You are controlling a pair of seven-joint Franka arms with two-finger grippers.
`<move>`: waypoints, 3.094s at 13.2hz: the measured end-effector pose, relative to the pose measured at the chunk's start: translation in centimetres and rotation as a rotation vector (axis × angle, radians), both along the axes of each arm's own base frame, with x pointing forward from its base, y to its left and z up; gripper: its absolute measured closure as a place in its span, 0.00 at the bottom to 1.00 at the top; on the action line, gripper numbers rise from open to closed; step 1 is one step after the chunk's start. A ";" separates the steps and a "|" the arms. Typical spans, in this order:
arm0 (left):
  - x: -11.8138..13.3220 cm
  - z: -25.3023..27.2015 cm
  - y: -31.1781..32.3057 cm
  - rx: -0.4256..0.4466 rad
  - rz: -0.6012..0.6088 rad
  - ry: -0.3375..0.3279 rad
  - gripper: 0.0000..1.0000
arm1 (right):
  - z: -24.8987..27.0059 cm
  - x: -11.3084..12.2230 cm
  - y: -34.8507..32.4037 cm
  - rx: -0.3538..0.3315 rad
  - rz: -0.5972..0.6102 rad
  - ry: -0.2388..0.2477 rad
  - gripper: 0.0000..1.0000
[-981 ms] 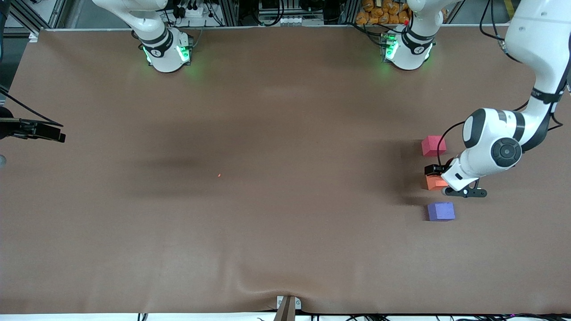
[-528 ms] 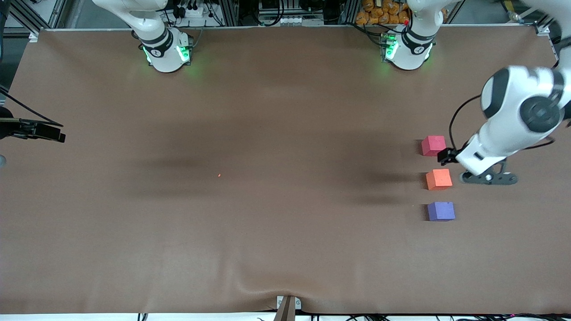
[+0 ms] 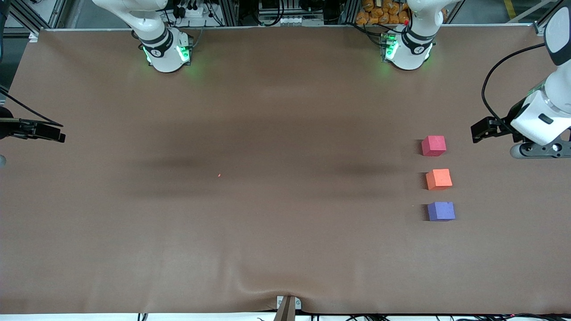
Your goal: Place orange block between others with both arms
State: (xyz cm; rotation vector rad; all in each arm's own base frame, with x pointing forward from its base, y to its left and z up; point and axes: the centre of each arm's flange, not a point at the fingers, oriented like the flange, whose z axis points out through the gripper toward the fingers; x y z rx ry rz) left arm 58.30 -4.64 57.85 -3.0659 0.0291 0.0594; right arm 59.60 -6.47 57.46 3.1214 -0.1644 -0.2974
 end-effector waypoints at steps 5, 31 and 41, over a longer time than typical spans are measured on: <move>-1.1 2.4 -0.9 0.000 -0.002 -0.018 0.00 | 0.0 0.0 0.0 0.000 0.000 0.000 0.00; -4.7 6.6 -2.5 -0.099 -0.053 -0.016 0.00 | 0.0 0.0 0.0 0.000 0.001 -0.001 0.00; -4.6 6.6 -2.0 -0.084 -0.022 -0.021 0.00 | 0.3 0.0 0.0 -0.001 0.001 -0.007 0.00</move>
